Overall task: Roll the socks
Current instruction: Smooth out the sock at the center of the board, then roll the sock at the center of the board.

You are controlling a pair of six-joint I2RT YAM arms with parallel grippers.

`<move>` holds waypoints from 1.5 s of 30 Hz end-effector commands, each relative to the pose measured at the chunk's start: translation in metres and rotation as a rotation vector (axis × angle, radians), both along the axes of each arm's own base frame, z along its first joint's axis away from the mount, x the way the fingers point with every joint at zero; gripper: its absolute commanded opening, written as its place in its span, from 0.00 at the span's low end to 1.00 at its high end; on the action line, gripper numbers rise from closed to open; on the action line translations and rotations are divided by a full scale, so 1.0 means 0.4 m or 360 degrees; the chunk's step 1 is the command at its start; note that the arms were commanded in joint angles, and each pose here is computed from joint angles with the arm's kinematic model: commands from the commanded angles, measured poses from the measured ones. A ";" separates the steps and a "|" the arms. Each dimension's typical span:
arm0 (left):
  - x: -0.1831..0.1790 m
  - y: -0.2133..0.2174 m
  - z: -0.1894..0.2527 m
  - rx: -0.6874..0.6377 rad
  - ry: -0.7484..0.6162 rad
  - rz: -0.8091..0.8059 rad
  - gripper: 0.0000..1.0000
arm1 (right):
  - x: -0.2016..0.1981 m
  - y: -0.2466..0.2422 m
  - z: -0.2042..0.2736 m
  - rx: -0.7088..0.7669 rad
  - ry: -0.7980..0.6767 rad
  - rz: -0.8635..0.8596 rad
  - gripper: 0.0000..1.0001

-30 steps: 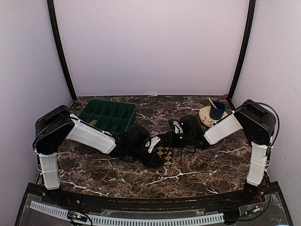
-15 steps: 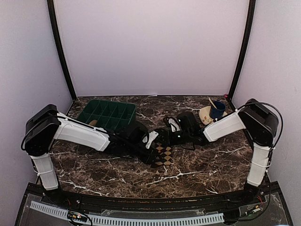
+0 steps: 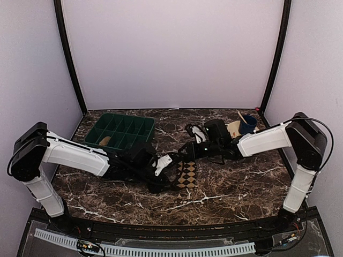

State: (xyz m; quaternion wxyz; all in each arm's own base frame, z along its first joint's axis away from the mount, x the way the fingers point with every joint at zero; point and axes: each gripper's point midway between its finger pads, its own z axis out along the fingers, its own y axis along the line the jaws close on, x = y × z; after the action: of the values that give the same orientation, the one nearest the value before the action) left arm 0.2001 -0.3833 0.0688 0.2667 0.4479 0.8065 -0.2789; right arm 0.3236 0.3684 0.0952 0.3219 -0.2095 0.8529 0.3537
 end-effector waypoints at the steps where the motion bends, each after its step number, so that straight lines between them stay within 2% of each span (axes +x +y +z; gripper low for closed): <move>1: -0.033 0.018 0.025 0.0038 -0.0223 -0.0179 0.44 | 0.013 -0.023 0.039 -0.0090 -0.0117 -0.0043 0.48; 8: -0.077 -0.002 0.022 0.0113 -0.0480 -0.0369 0.46 | 0.007 -0.082 0.037 -0.0190 -0.0168 -0.0145 0.49; 13: -0.083 -0.031 0.000 0.0245 -0.0716 -0.0470 0.47 | -0.008 -0.112 0.039 -0.0212 -0.0175 -0.0181 0.49; 16: -0.070 -0.038 -0.025 0.0357 -0.0842 -0.0494 0.47 | -0.019 -0.126 0.040 -0.0216 -0.0178 -0.0195 0.50; 24: -0.012 -0.063 -0.025 0.0456 -0.1125 -0.0492 0.47 | -0.046 -0.155 0.061 -0.0194 -0.0196 -0.0221 0.50; 31: 0.003 -0.085 -0.029 0.0480 -0.1206 -0.0539 0.47 | -0.062 -0.169 0.083 -0.0167 -0.0209 -0.0231 0.50; 45: 0.003 -0.054 -0.087 0.0571 -0.1040 -0.0649 0.41 | -0.071 -0.185 0.105 -0.0174 -0.0235 -0.0245 0.51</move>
State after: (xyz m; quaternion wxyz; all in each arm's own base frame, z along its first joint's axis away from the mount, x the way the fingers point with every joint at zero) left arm 0.2014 -0.4075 0.0362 0.3836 0.6930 0.6100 -0.0202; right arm 0.2963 0.2946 0.1248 0.3824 -0.1886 0.8661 0.2608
